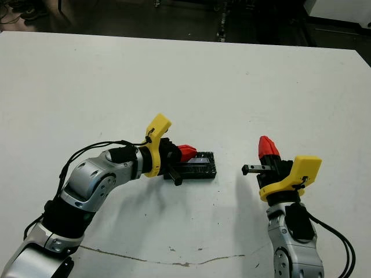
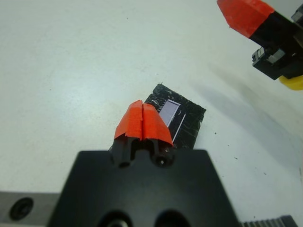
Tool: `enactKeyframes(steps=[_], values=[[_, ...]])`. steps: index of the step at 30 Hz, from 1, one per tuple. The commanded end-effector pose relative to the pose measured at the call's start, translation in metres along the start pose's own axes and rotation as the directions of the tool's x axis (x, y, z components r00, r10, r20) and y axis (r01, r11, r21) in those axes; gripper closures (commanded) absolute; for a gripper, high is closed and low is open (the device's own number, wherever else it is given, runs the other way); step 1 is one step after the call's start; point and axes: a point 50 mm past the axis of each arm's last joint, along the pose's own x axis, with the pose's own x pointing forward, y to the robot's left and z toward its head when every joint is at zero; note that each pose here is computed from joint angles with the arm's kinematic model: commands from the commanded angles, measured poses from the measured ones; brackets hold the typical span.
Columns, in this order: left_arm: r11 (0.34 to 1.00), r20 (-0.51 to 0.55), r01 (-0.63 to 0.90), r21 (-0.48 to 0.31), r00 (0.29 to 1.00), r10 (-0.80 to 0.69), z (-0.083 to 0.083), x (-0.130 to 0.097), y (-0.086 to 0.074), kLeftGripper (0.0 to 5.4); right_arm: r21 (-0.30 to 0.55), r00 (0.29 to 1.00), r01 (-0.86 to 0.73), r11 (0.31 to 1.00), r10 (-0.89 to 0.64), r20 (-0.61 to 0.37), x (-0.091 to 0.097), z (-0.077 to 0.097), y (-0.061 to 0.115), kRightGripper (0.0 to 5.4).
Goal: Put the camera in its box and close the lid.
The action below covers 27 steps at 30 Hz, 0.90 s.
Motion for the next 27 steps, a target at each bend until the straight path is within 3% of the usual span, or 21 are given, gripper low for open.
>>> enactKeyframes(steps=[1,4,8,14,17,21,24,27], values=[[0.997,-0.127,-0.001,-0.078,0.992,-0.009,-0.03,0.001,0.0,5.38,-0.005,1.0,0.005,1.0,-0.005,-0.013,-0.002,-0.002,-0.002,5.4],[0.997,-0.072,-0.012,-0.079,0.997,0.006,-0.022,-0.006,0.002,5.38,-0.004,1.0,0.003,1.0,-0.003,-0.019,-0.002,-0.003,-0.001,5.4],[0.999,0.089,-0.009,-0.034,0.996,0.012,0.0,-0.023,0.008,5.38,0.017,1.0,-0.009,1.0,0.01,-0.025,-0.002,-0.004,0.001,5.4],[0.986,0.322,-0.165,0.023,0.935,0.149,0.03,-0.067,0.034,5.38,0.008,0.999,-0.026,1.0,0.026,-0.021,0.0,-0.003,0.004,5.4],[0.962,0.468,-0.263,-0.07,0.843,0.264,0.036,-0.093,0.05,5.38,0.016,0.999,-0.031,0.999,0.031,-0.009,0.001,-0.002,0.005,5.4],[0.894,0.623,-0.424,-0.143,0.664,0.414,0.036,-0.136,0.068,5.38,0.027,0.999,-0.028,0.999,0.028,0.02,0.002,0.005,0.006,5.4],[0.829,0.689,-0.533,-0.167,0.538,0.485,0.03,-0.159,0.074,5.38,0.031,0.999,-0.023,0.999,0.021,0.045,0.004,0.01,0.007,5.4],[0.777,0.708,-0.604,-0.177,0.47,0.527,0.016,-0.169,0.077,5.38,0.038,0.998,-0.013,0.999,0.01,0.068,0.007,0.013,0.009,5.4]])
